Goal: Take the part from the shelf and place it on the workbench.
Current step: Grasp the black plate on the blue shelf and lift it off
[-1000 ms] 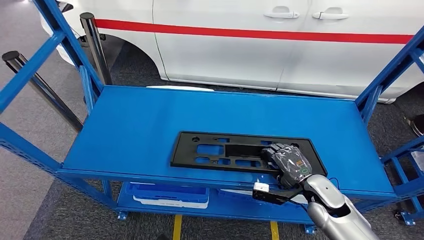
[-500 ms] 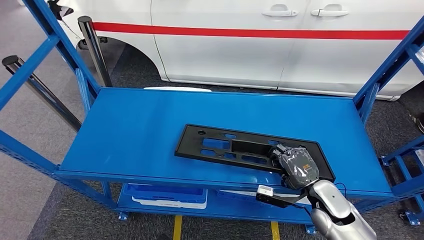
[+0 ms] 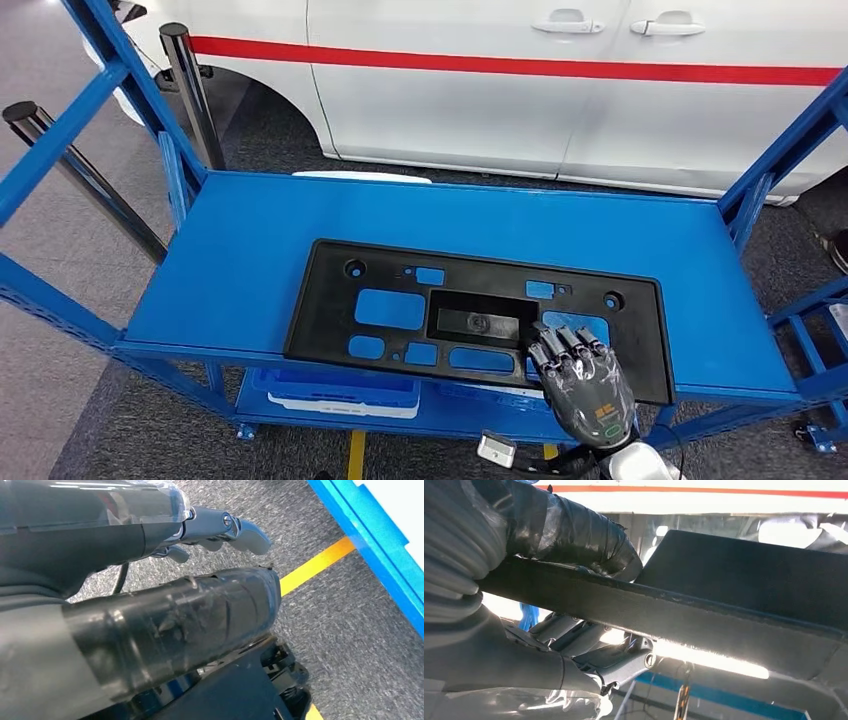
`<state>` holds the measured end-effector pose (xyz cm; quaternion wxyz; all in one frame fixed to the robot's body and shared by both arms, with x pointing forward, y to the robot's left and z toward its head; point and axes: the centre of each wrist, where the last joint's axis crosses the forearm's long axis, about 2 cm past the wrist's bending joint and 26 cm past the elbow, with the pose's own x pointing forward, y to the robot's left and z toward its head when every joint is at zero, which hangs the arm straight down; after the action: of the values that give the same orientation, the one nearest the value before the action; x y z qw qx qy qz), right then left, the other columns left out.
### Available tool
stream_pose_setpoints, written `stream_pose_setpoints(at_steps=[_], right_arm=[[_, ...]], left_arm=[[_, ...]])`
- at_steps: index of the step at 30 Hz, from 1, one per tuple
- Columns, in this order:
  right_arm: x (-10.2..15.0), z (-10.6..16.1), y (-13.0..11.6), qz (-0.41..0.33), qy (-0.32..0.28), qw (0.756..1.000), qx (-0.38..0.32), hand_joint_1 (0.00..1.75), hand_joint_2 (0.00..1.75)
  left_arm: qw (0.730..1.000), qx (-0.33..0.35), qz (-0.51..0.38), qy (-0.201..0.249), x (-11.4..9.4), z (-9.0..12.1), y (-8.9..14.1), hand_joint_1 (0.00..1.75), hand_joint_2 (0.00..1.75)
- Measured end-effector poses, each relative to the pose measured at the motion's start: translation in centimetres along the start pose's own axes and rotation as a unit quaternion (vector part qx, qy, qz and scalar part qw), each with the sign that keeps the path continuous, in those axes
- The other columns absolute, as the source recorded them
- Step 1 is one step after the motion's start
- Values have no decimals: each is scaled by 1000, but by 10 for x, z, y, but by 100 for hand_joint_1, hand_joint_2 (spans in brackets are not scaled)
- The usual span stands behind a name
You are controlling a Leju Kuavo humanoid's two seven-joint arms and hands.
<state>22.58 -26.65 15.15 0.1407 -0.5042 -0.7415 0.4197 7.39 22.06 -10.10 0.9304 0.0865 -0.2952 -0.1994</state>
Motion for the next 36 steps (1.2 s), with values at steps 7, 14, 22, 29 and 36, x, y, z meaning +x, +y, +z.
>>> stream_pose_setpoints(at_steps=[7, 14, 22, 29, 36], right_arm=[[14, -5, -10, -14, 4, 999, -32, 175, 175], [30, -16, -12, -34, -5, 998, -57, 175, 175], [48, -25, -11, -58, -10, 996, -68, 175, 175], [58, -31, -10, -74, 3, 995, -71, 175, 175], [67, -32, -5, -88, 31, 994, -58, 175, 175]], left_arm=[[1000, 0, 1, -1, 1, 0, -1, 0, 0], [1000, -20, 10, -21, 3, 0, -2, 0, 44], [998, -39, 23, -39, 0, 1, -4, 0, 175], [999, -21, 16, -19, 0, 1, -3, 0, 175], [1000, 3, -3, -6, 1, 1, -3, 0, 175]])
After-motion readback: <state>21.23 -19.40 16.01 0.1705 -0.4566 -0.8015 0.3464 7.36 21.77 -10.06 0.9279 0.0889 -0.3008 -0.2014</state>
